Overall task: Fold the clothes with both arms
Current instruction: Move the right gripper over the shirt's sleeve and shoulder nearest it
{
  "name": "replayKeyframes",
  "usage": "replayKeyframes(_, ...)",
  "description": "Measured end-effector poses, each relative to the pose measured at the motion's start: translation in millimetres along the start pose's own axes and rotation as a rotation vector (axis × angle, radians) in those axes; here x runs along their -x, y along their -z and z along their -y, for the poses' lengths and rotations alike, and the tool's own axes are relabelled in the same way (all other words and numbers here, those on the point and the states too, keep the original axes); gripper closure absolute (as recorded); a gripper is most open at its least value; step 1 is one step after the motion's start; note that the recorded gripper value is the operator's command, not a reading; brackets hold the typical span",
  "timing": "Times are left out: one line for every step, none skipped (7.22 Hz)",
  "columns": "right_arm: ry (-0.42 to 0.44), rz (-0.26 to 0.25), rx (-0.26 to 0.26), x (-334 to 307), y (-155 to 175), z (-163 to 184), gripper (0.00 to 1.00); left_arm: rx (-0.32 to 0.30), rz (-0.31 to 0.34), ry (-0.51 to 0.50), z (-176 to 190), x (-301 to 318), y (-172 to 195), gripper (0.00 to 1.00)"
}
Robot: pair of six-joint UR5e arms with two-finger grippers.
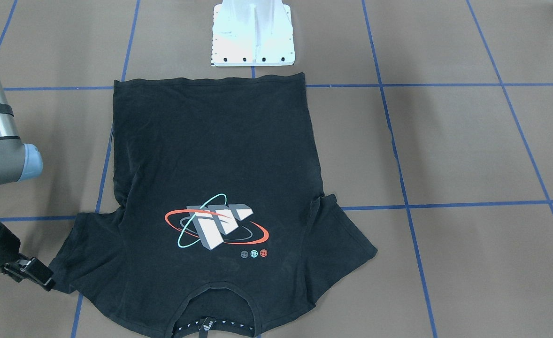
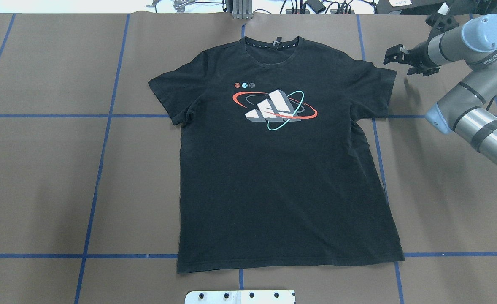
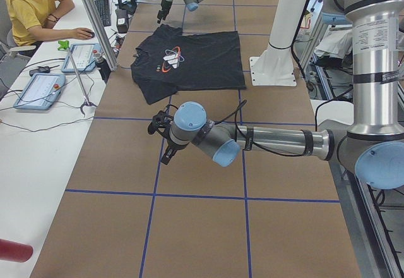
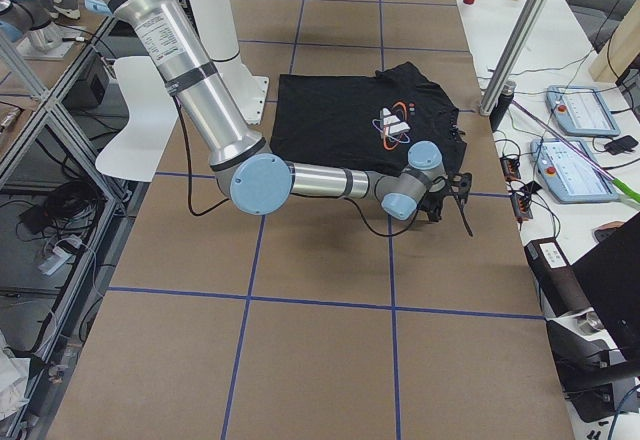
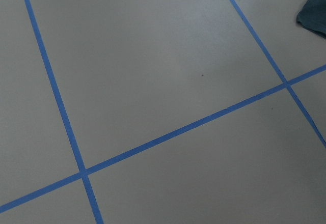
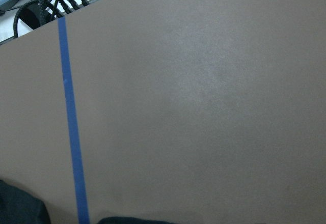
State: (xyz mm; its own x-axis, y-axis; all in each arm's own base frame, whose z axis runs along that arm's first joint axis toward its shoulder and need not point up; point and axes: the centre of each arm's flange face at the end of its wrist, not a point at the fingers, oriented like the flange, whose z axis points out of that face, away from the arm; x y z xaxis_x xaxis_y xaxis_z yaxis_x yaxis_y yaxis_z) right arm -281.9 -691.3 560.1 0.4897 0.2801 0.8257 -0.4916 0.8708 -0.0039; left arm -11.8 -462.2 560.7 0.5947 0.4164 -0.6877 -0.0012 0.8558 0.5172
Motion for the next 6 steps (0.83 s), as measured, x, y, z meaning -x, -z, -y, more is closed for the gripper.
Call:
replayKeyframes(-0.004, -0.005, 0.004, -1.4, -2.9, -0.5, 0.16, -0.001, -0.001, -0.001, 0.4, -0.7, 0.5, 0.0)
replayKeyframes(-0.005, -0.009, 0.008, -1.0, -5.7, -1.2, 0.17, -0.002, -0.001, -0.003, 0.9, -1.4, 1.0, 0.0)
replayKeyframes(-0.004, -0.014, 0.013, -1.3, -9.2, -3.5, 0.2, -0.002, -0.001, -0.003, 1.0, -1.5, 1.1, 0.0)
replayKeyframes(-0.003, -0.019, 0.019, -1.5, -12.9, -6.0, 0.41, -0.003, 0.0, -0.003, 1.0, -1.5, 1.1, 0.0)
replayKeyframes(-0.001, -0.021, 0.021, -1.3, -14.7, -7.3, 0.88, -0.003, -0.001, -0.004, 1.1, -1.7, 1.2, 0.0)
replayKeyframes(-0.002, -0.023, 0.022, -2.2, -15.3, -7.4, 1.0, -0.003, 0.0, -0.003, 1.1, -1.7, 1.2, 0.0)
